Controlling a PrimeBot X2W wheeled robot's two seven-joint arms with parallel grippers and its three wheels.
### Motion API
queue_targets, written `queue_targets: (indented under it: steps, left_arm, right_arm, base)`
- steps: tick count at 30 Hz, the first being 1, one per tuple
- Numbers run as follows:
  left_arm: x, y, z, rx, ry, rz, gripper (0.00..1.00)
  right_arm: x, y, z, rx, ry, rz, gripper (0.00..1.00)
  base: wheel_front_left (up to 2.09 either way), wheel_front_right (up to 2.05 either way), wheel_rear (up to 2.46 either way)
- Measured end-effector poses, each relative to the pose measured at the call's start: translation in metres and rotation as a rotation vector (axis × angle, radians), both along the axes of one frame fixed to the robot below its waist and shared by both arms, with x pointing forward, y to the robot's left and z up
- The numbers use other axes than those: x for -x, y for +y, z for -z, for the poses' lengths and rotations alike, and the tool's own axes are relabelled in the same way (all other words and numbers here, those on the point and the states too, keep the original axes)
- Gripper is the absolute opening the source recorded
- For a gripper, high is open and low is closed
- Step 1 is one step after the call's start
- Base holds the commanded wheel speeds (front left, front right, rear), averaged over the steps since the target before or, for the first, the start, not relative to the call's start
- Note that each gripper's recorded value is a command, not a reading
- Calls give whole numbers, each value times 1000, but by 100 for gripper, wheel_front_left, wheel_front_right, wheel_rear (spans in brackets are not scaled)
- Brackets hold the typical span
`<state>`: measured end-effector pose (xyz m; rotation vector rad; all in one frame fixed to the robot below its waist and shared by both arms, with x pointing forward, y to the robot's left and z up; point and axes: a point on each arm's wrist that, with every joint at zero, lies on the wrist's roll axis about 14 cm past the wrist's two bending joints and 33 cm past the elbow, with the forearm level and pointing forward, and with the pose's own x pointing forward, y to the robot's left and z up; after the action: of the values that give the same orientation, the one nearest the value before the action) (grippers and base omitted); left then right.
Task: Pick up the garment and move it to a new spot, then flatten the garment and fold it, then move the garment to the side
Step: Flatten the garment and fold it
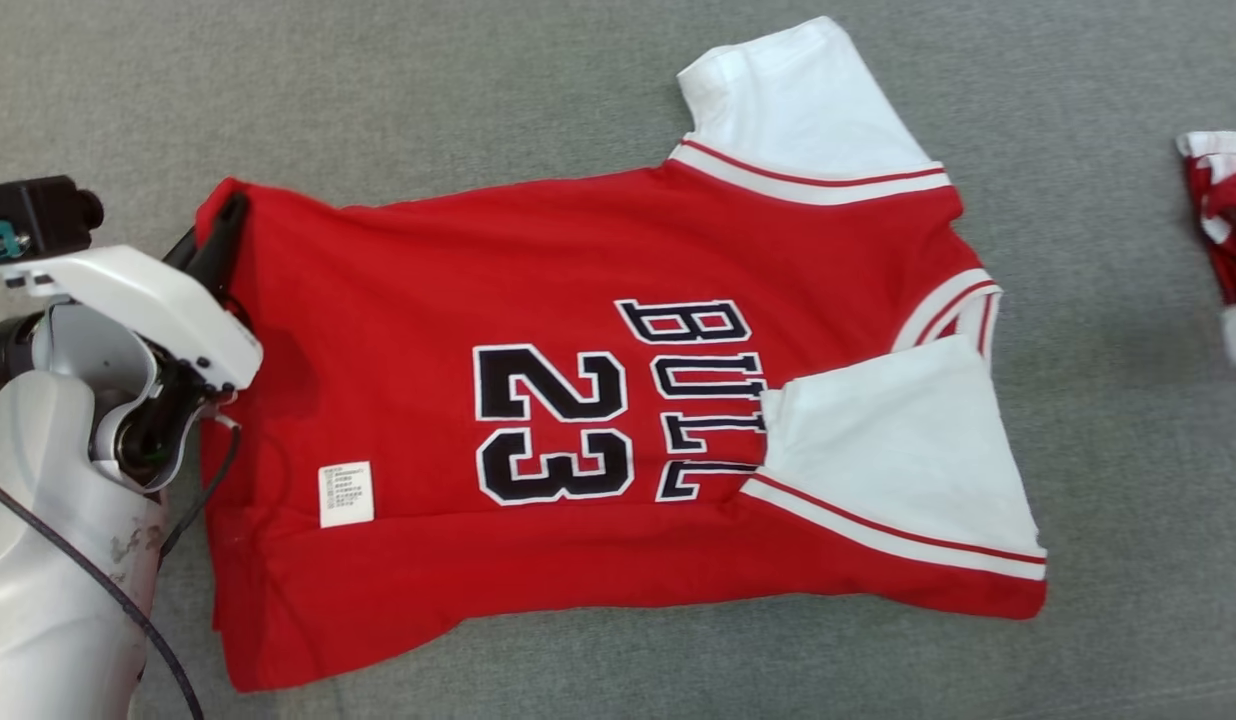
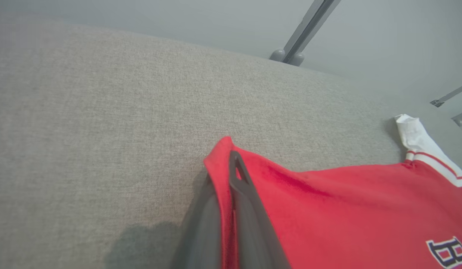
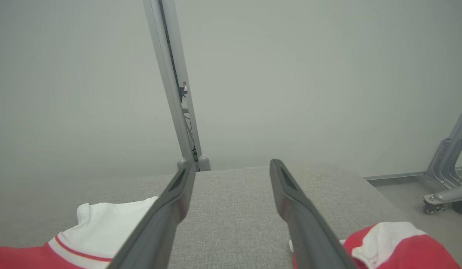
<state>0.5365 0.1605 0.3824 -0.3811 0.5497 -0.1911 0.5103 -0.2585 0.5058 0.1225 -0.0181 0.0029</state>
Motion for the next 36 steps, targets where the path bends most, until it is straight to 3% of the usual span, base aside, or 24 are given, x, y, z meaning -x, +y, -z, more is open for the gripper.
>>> queue_targets:
  steps: [4,12,20,27,28,29,30,36]
  left_arm:
    - [-4,0,-4,-4,-24,2,0]
    - [-4,-4,0,3,-37,5,0]
    - [2,2,16,-25,-10,10,0]
    - [1,3,23,-34,-5,17,0]
    - [1,3,23,-33,-6,17,0]
    - [1,3,23,-31,-6,17,0]
    - [1,3,23,-27,-7,15,0]
    - [-6,7,13,-19,-50,-1,0]
  right_arm:
    - [-39,3,6,16,47,-37,100]
    - [-98,70,60,30,219,-218,100]
    - [-126,127,113,52,376,-363,100]
    - [-132,143,139,89,489,-417,100]
    - [-133,142,139,97,494,-419,44]
    - [-133,143,139,100,502,-422,39]
    - [-131,144,139,107,508,-433,0]
    - [-142,135,107,93,392,-419,0]
  base:
    - [0,0,0]
    - [0,0,0]
    - [0,0,0]
    - [0,0,0]
    - [0,0,0]
    - [0,0,0]
    - [0,0,0]
    - [0,0,0]
